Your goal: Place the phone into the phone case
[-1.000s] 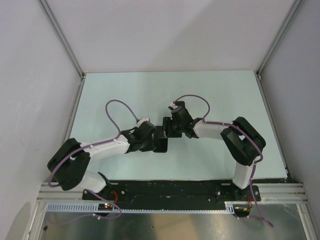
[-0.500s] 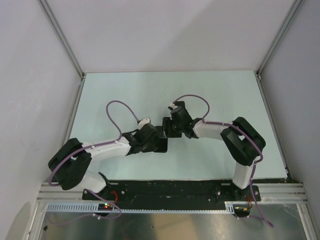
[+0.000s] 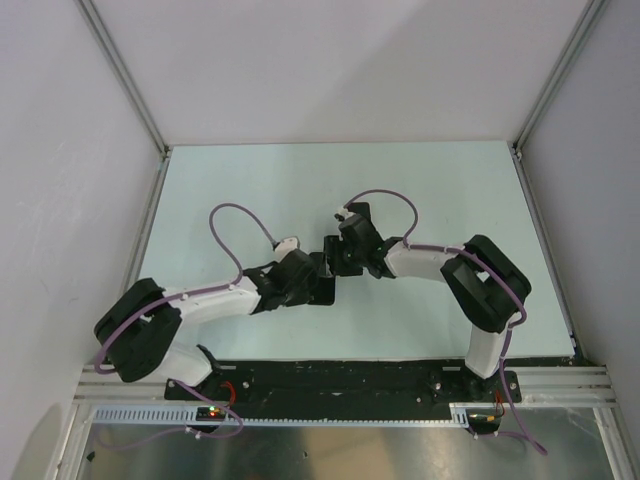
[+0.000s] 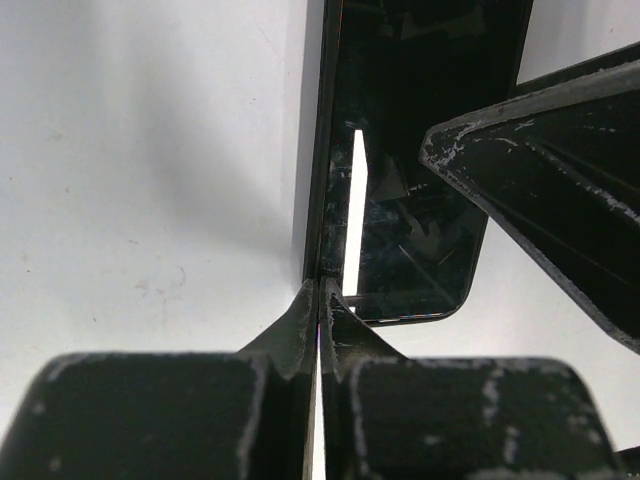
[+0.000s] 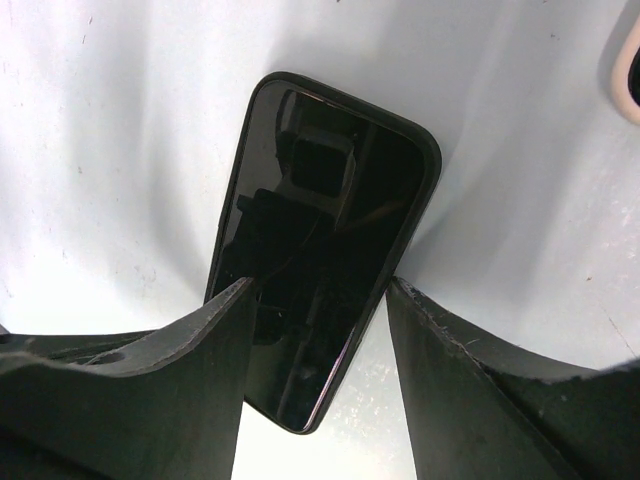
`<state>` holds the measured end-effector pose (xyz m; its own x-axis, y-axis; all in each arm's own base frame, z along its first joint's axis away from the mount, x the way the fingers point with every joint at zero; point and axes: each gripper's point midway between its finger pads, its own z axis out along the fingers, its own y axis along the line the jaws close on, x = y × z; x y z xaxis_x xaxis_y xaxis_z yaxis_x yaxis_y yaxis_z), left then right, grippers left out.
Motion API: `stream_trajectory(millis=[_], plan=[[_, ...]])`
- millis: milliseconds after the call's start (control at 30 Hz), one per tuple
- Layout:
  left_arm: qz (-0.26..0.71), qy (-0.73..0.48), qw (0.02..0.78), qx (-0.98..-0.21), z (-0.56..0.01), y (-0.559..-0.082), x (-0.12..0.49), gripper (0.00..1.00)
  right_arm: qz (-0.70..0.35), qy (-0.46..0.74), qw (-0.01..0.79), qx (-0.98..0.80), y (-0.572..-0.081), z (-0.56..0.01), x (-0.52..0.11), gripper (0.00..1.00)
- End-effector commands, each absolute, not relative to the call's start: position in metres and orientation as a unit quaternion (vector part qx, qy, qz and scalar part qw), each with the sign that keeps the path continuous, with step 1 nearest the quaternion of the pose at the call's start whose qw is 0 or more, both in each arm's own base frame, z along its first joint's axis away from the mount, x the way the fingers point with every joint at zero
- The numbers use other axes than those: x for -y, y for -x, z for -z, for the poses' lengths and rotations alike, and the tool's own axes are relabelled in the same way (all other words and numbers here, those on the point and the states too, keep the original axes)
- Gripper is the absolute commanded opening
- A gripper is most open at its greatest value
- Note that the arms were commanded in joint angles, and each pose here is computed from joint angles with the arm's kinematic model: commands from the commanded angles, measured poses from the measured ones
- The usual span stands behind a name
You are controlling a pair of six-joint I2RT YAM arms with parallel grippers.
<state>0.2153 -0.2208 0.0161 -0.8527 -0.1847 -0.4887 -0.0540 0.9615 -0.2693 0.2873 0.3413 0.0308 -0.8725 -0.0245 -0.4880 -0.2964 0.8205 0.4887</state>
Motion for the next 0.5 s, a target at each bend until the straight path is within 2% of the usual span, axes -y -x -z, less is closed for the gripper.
stream_trajectory(millis=[0,467], plan=[[-0.008,0.024,0.153,-0.988,0.041,-0.159,0.166,0.00,-0.224,0.107,0.188,-0.950,-0.256,-0.001,-0.320,0.61],[-0.029,-0.027,0.139,-0.989,0.051,-0.165,0.189,0.00,-0.199,0.055,0.257,-0.944,-0.275,-0.043,-0.290,0.64]])
